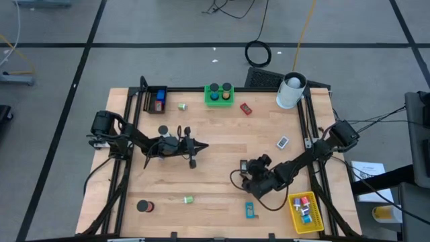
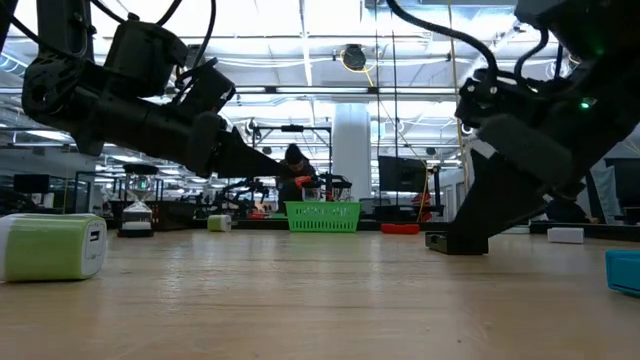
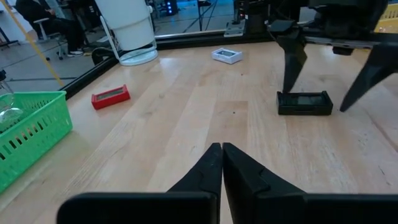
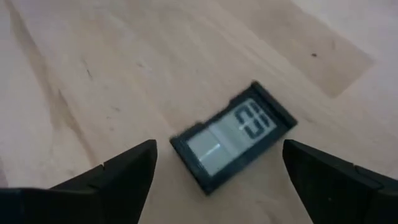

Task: Pick & Place Office items
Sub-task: Put the black digital clock into the black basket

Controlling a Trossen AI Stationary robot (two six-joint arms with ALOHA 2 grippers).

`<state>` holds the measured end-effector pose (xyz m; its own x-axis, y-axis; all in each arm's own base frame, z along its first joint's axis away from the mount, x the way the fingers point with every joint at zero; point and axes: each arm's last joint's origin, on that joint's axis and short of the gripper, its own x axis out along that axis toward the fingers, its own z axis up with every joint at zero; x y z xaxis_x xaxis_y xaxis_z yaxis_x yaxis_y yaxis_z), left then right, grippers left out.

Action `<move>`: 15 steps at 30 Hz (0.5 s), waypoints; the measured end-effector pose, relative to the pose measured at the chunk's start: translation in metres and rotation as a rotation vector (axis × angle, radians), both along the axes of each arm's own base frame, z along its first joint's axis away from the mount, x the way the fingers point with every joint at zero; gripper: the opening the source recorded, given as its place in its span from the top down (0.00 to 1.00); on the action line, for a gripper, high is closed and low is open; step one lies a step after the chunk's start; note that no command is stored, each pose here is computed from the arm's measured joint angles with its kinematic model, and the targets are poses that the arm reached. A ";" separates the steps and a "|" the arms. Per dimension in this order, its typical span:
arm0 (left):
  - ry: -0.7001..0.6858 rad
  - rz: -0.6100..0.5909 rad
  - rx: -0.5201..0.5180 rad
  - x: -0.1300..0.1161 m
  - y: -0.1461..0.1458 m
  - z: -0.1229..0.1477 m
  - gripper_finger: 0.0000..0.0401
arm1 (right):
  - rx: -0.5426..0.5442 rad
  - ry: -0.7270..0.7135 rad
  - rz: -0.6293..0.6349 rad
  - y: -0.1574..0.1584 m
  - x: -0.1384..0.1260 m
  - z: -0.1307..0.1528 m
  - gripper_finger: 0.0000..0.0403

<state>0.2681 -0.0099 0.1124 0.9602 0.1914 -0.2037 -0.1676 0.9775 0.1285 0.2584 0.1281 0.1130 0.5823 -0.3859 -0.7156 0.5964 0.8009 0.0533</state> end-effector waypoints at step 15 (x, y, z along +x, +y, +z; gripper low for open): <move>0.006 0.000 0.000 0.000 0.000 0.000 0.96 | -0.074 0.117 -0.176 -0.019 -0.028 0.014 0.16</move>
<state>0.2681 -0.0099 0.1119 0.9590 0.1915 -0.2091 -0.1669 0.9774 0.1294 0.2299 0.1095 0.1268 0.4160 -0.5283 -0.7402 0.7258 0.6832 -0.0797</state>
